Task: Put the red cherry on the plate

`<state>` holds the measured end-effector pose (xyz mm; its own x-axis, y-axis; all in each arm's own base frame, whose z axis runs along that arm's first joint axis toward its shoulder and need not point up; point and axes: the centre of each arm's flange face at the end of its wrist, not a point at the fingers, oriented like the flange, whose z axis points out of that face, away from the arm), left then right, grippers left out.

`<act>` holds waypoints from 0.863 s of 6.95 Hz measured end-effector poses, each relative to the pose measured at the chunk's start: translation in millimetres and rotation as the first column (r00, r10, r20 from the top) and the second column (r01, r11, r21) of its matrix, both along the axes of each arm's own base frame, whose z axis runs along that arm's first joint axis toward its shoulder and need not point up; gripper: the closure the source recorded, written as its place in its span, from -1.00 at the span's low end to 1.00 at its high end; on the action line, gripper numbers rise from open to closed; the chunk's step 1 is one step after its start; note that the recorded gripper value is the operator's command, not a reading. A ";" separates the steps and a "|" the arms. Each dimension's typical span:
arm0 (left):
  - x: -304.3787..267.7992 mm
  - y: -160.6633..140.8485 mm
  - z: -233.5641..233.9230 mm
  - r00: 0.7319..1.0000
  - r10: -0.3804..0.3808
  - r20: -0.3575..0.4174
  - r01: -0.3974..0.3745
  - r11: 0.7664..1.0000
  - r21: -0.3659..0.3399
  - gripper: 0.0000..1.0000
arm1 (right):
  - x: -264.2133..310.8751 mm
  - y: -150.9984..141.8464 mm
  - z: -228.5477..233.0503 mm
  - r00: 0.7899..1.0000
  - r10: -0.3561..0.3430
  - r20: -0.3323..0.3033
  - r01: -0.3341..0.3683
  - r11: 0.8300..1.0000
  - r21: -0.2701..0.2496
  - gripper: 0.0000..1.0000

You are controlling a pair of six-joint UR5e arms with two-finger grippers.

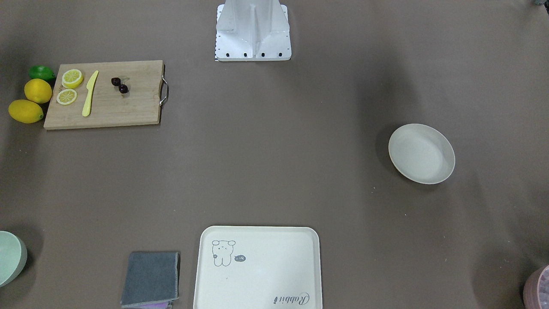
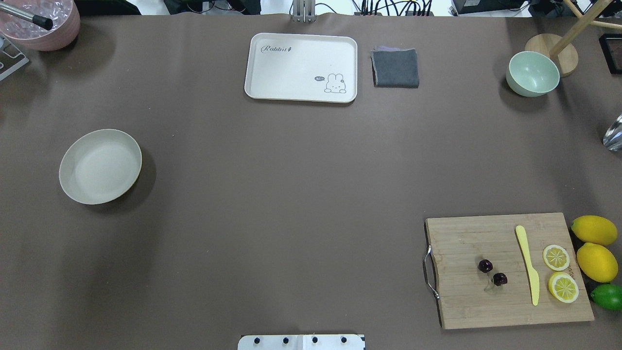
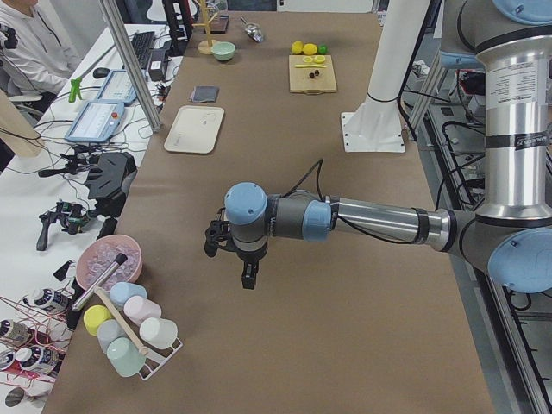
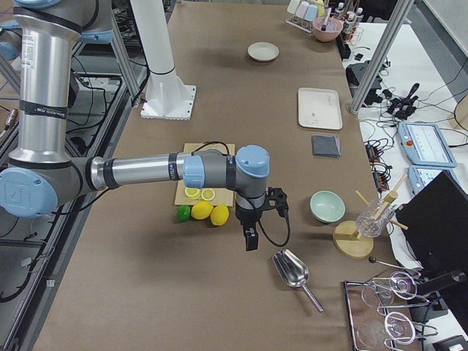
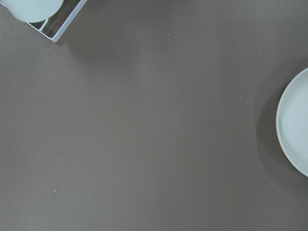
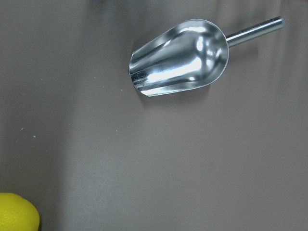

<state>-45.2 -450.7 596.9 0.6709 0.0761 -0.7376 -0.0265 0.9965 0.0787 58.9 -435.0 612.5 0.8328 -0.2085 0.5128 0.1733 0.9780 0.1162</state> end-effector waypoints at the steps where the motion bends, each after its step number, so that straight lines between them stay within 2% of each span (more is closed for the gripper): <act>1: -0.2 2.7 1.2 1.000 0.000 0.000 0.000 1.000 -0.001 -0.96 | 0.6 0.3 1.7 1.000 0.000 -0.007 0.000 1.000 -0.003 -1.00; 3: -0.5 9.8 2.2 1.000 0.000 0.003 0.000 1.000 -0.001 -0.96 | 0.8 -2.2 2.0 1.000 0.000 -0.011 0.000 1.000 -0.001 -1.00; 6: -4.0 9.5 -5.2 1.000 -0.009 0.005 0.009 1.000 0.019 -0.96 | 5.4 -21.2 -36.7 1.000 0.016 -0.003 -0.015 0.997 0.080 -1.00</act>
<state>-49.1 -441.2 591.8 0.6752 0.0839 -0.7328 -0.0180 0.9951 0.0974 64.3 -456.2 575.8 0.8382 -0.2361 0.4916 0.1589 0.9681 0.1939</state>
